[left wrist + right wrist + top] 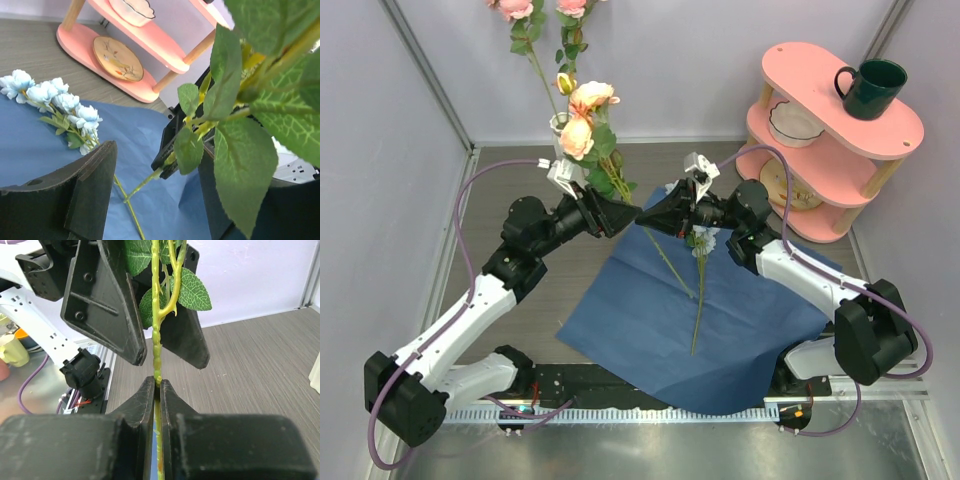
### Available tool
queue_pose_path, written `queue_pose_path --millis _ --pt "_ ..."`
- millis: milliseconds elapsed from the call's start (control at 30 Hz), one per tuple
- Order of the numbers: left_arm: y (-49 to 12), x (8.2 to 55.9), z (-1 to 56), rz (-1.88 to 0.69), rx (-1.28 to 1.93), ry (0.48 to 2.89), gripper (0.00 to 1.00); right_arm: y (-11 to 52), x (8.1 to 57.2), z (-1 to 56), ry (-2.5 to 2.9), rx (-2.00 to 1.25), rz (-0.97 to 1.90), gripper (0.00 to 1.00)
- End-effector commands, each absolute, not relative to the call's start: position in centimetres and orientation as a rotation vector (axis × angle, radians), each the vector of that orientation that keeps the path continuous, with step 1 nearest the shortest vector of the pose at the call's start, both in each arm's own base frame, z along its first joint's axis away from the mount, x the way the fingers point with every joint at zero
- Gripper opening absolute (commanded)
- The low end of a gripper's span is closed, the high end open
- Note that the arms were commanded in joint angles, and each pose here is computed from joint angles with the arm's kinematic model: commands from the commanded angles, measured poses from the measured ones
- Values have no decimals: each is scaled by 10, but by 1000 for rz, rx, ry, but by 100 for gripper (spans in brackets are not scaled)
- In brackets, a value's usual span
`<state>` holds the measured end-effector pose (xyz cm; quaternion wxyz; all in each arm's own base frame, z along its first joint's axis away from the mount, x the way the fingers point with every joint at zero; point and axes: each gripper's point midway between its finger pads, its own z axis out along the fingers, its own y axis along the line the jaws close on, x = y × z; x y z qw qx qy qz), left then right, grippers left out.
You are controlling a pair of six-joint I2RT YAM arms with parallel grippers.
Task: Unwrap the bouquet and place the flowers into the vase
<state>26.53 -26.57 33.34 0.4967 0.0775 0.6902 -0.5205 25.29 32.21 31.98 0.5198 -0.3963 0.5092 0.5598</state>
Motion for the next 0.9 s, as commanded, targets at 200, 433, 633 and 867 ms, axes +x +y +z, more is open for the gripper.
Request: queue_pose_path --millis 200,433,633,867 --pt "-270 267 377 -1273 229 1515 49 327 239 344 1132 -1045 1370 1" --pt "-269 264 374 -1237 280 1534 0 328 245 342 1174 -1035 1354 2" --pt "-230 267 379 -947 258 1561 0 313 293 345 1288 -786 1101 59" --pt "-147 277 440 -540 61 1358 0 270 326 358 1298 -476 879 63"
